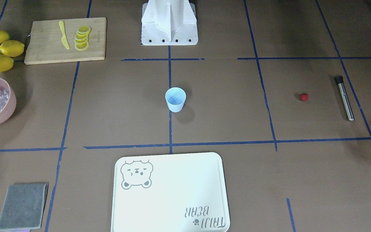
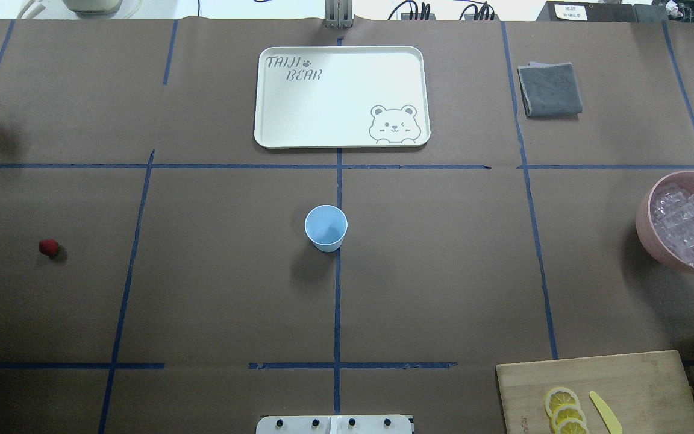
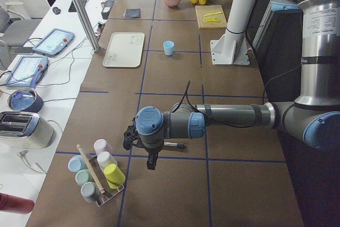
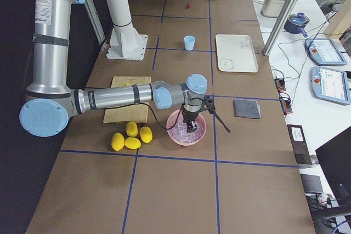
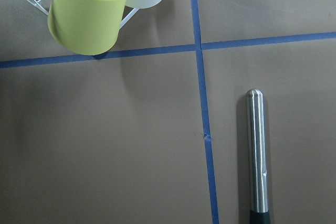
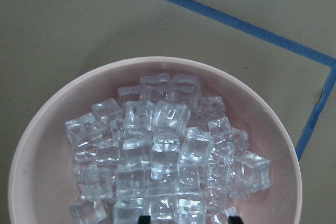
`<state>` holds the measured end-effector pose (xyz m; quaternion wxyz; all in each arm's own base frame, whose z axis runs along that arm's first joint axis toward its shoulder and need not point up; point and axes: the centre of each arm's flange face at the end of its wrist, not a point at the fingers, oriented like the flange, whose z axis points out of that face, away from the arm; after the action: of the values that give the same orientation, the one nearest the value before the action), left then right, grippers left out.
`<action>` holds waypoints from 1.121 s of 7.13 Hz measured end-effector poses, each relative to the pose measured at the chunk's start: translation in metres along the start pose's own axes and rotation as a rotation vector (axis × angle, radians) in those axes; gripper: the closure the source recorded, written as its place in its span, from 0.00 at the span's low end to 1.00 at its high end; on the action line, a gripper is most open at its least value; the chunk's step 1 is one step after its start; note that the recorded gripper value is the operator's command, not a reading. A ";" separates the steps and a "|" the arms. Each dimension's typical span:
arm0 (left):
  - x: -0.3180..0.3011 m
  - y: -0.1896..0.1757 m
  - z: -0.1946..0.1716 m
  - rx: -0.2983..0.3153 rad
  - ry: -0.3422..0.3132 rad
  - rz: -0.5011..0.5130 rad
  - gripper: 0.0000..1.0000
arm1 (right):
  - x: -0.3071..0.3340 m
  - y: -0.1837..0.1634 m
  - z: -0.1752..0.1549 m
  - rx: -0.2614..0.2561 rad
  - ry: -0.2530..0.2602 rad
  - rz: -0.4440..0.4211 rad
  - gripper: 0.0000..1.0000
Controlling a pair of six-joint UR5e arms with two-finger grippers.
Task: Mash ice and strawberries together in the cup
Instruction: 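Grasp an ice cube from the pink bowl with the right gripper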
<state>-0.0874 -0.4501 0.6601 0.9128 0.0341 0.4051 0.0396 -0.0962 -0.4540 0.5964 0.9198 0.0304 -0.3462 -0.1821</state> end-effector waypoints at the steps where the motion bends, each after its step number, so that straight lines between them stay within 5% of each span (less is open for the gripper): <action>1: 0.000 0.000 0.000 0.000 0.000 0.001 0.00 | 0.000 0.001 0.005 -0.010 0.006 -0.003 0.44; 8: 0.001 -0.002 -0.001 0.014 -0.003 0.013 0.00 | 0.000 0.003 0.026 -0.054 0.011 -0.010 0.46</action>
<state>-0.0876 -0.4515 0.6580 0.9129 0.0431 0.4036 0.0429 -0.1122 -0.4491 0.6170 0.9212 0.0082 -0.3359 -0.1960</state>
